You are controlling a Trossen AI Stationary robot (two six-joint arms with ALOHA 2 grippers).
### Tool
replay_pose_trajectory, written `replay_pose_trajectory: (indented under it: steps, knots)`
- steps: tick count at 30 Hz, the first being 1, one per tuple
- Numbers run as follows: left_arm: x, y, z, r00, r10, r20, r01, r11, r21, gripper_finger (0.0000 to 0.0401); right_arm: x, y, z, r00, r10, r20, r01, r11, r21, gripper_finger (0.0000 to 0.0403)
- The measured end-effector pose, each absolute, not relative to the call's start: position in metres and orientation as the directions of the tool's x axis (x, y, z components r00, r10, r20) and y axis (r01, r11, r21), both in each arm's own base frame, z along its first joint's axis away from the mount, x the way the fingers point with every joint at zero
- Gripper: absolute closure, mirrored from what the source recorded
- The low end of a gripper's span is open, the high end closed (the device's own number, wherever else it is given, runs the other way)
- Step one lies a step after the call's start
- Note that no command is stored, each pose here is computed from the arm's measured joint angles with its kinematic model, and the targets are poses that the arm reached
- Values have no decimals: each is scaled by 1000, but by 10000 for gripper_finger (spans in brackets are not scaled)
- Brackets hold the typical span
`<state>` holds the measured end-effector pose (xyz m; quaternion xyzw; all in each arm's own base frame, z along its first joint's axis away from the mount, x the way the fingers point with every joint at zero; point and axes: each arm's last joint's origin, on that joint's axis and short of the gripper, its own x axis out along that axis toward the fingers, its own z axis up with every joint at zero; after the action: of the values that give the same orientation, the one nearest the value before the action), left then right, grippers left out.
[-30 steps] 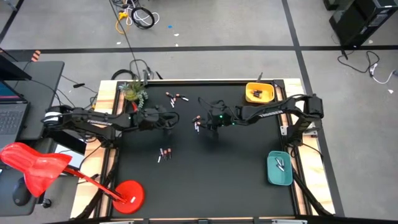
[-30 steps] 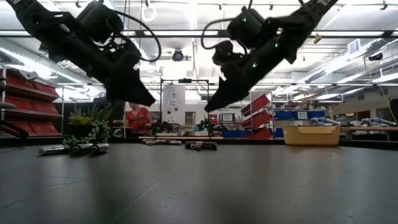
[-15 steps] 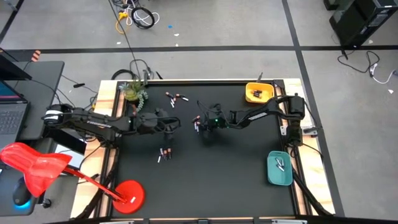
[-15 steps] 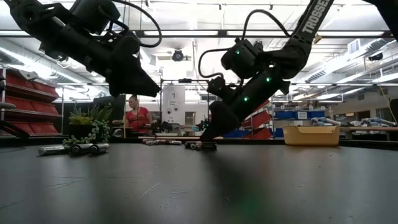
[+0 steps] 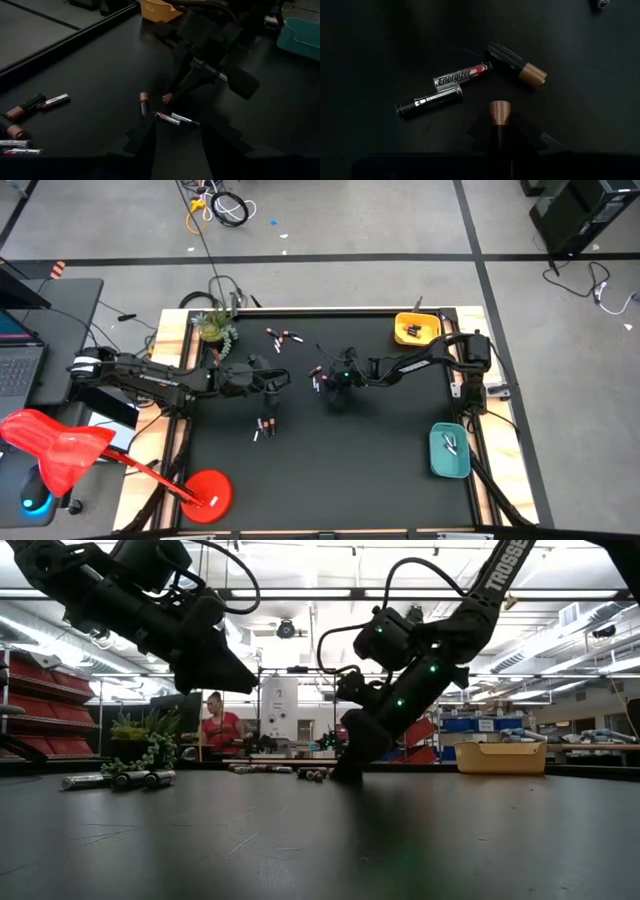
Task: Sort batteries
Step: Put the black battery into the yellow bin
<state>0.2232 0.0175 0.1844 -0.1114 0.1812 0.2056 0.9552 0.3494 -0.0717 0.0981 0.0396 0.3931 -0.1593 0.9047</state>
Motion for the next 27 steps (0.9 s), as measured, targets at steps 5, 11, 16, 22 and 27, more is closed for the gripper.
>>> replay_pose_trajectory:
  steps: [5, 11, 16, 22, 27]
  knots:
    - [223, 18, 184, 848, 357, -391, -437, 889, -136, 245, 347, -71, 103, 637, -257, -727, 319, 946, -55, 354]
    - [223, 18, 184, 848, 358, -391, -438, 889, -135, 245, 334, -70, 143, 643, -309, -701, 324, 939, -116, 354]
    - [223, 18, 185, 848, 359, -390, -437, 889, -134, 245, 310, -75, 184, 577, -446, -684, 406, 883, -233, 354]
    - [223, 18, 185, 848, 360, -388, -438, 889, -134, 245, 268, -104, 219, 431, -590, -683, 574, 763, -297, 354]
    - [223, 18, 185, 849, 361, -387, -439, 889, -134, 245, 225, -152, 222, 228, -629, -743, 729, 616, -298, 354]
